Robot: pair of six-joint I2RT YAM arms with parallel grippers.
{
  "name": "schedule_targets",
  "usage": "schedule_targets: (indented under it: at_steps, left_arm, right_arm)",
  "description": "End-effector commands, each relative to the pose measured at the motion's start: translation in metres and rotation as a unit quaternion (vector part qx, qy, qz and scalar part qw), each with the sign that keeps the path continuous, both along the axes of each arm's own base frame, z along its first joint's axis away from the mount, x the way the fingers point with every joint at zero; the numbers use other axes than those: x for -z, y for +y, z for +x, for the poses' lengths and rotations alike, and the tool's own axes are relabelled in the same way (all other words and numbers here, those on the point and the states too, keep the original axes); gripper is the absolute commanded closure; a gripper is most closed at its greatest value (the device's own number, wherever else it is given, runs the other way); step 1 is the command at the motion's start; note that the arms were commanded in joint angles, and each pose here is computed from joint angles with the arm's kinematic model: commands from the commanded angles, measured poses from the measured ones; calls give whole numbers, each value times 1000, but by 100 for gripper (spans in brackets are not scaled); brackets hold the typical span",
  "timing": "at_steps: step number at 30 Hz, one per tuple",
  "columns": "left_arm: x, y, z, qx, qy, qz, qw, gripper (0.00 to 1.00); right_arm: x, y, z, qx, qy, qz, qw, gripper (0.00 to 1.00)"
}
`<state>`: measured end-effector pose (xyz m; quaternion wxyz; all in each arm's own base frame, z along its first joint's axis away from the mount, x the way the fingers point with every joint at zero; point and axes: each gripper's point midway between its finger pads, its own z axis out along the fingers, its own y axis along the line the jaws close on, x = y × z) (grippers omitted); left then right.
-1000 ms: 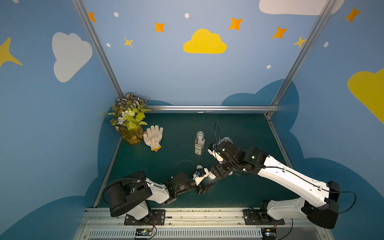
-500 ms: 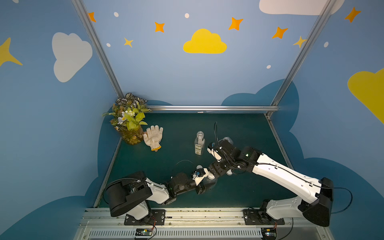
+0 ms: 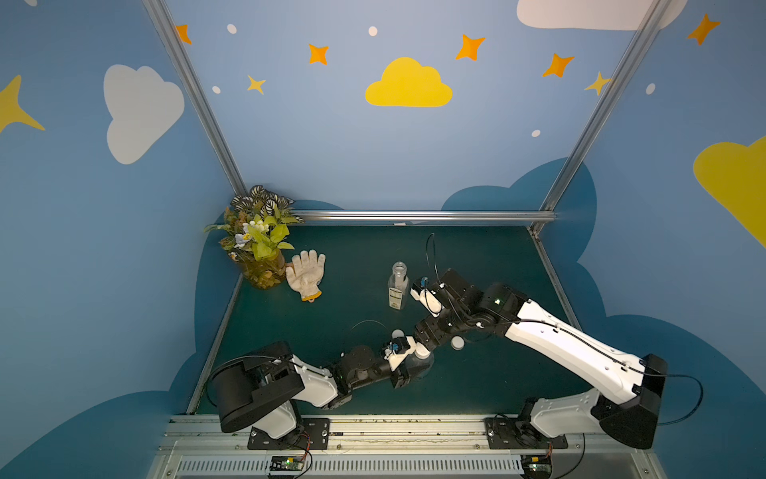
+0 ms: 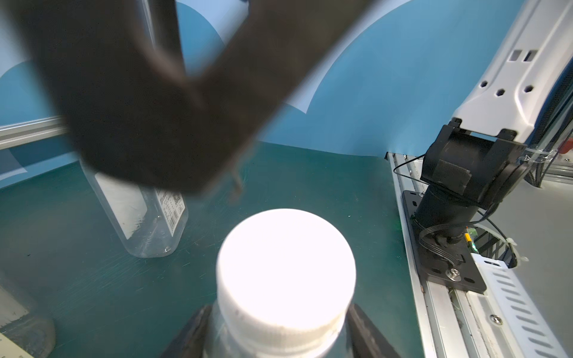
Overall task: Screw on the bottle caps
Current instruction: Screw the bottle cap onto the plastic bottle.
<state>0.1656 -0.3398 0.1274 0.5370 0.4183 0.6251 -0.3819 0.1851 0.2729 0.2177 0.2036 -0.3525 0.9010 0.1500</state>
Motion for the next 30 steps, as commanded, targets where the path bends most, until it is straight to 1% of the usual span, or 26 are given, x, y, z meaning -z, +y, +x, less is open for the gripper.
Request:
schedule_targets:
  at_steps: [1, 4, 9, 12, 15, 19, 22, 25, 27, 30]
  left_arm:
    - [9, 2, -2, 1, -1, 14, 1000, 45]
    - [10, 3, -2, 1, 0, 15, 1000, 45]
    - [9, 3, -2, 0, -2, 14, 1000, 46]
    - [9, 3, -2, 1, -1, 13, 1000, 47]
    - [9, 4, -2, 1, -1, 13, 1000, 51]
    - [9, 4, -2, 1, -2, 15, 1000, 56]
    - [9, 4, -2, 1, -3, 14, 1000, 61]
    - [9, 4, -1, 0, -3, 16, 1000, 65]
    - [10, 4, -2, 2, -3, 17, 1000, 67]
    - [10, 3, -3, 4, -3, 17, 1000, 69]
  right_arm:
    - [-12, -5, -2, 12, -9, 22, 1000, 8]
    - [8, -15, 0, 22, -21, 9, 999, 8]
    - [52, -36, -7, 44, 18, -28, 998, 9]
    - [64, -44, -10, 50, 32, -43, 997, 10]
    - [56, -42, -9, 48, 32, -38, 998, 10]
    - [29, -32, -5, 36, 17, -9, 999, 10]
    - [4, -24, -5, 9, -1, 22, 1000, 9]
    - [-11, -21, -9, -21, -21, 43, 999, 9]
    - [-15, -20, -12, -48, -35, 55, 997, 9]
    - [-10, -19, -23, -94, -43, 67, 992, 9]
